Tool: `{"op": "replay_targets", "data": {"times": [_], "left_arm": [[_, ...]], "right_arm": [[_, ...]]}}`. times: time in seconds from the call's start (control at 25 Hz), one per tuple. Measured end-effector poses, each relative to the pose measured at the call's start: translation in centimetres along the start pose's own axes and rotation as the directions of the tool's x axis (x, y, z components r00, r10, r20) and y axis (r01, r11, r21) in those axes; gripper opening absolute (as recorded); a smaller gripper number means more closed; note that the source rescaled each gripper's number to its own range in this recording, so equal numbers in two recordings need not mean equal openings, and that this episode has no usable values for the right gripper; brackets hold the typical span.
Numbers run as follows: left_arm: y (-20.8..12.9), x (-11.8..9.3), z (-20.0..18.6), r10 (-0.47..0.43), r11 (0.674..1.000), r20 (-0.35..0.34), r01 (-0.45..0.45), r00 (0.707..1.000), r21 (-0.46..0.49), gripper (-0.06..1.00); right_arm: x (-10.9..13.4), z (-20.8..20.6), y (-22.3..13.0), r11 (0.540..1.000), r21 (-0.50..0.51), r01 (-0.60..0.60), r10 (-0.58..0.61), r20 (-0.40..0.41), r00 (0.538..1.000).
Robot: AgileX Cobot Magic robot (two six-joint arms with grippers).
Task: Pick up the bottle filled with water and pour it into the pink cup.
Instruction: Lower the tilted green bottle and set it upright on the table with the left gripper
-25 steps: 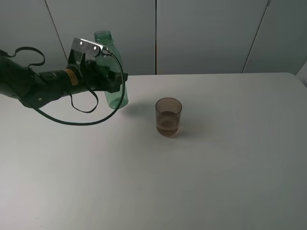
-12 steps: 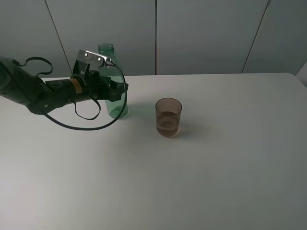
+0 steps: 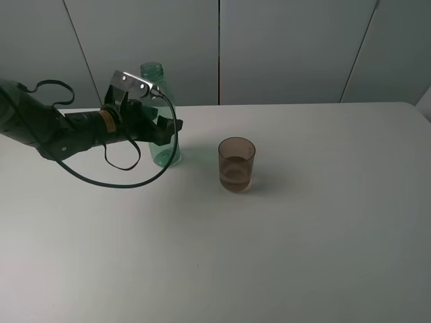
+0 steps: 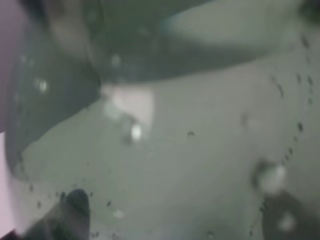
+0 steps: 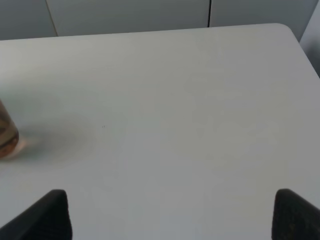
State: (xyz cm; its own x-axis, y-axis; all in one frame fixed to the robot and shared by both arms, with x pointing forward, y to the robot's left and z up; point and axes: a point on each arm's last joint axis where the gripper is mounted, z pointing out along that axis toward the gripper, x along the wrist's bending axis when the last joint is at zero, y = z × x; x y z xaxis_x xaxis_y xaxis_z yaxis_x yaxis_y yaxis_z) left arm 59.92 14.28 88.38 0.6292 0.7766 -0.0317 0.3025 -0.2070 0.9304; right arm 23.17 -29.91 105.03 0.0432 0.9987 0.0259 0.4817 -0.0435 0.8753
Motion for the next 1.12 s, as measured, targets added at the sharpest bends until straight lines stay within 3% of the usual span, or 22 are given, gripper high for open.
{"op": "replay_targets", "data": {"times": [0.04, 0.08, 0.2, 0.56, 0.72, 0.96, 1.12], "left_arm": [[-0.1, 0.0, 0.0, 0.000, 1.000, -0.002, 0.000, 1.000, 0.006, 0.84], [-0.1, 0.1, 0.0, -0.001, 1.000, -0.006, 0.001, 1.000, 0.015, 0.90], [-0.3, 0.1, 0.0, -0.001, 1.000, -0.011, 0.002, 1.000, 0.032, 0.96], [0.4, -0.5, -0.5, 0.023, 0.994, -0.032, -0.019, 0.999, 0.112, 0.97], [0.2, -1.2, -1.1, 0.025, 0.981, -0.046, -0.016, 0.999, 0.191, 0.98], [0.2, -1.0, -2.2, -0.026, 0.950, -0.120, 0.062, 0.993, 0.307, 0.98], [0.1, -1.0, -3.2, -0.060, 0.899, -0.203, 0.141, 0.977, 0.414, 0.98]], "right_arm": [[0.0, 0.0, 0.0, 1.000, 0.000, 0.000, 0.000, 0.000, 1.000], [0.0, 0.0, 0.0, 1.000, 0.000, 0.000, 0.000, 0.000, 1.000], [0.0, 0.0, 0.0, 1.000, 0.000, 0.000, 0.000, 0.000, 1.000], [0.0, 0.0, 0.0, 1.000, 0.000, 0.000, 0.000, 0.000, 1.000], [0.0, 0.0, 0.0, 1.000, 0.000, 0.000, 0.000, 0.000, 1.000], [0.0, 0.0, 0.0, 1.000, 0.000, 0.000, 0.000, 0.000, 1.000], [0.0, 0.0, 0.0, 1.000, 0.000, 0.000, 0.000, 0.000, 1.000]]}}
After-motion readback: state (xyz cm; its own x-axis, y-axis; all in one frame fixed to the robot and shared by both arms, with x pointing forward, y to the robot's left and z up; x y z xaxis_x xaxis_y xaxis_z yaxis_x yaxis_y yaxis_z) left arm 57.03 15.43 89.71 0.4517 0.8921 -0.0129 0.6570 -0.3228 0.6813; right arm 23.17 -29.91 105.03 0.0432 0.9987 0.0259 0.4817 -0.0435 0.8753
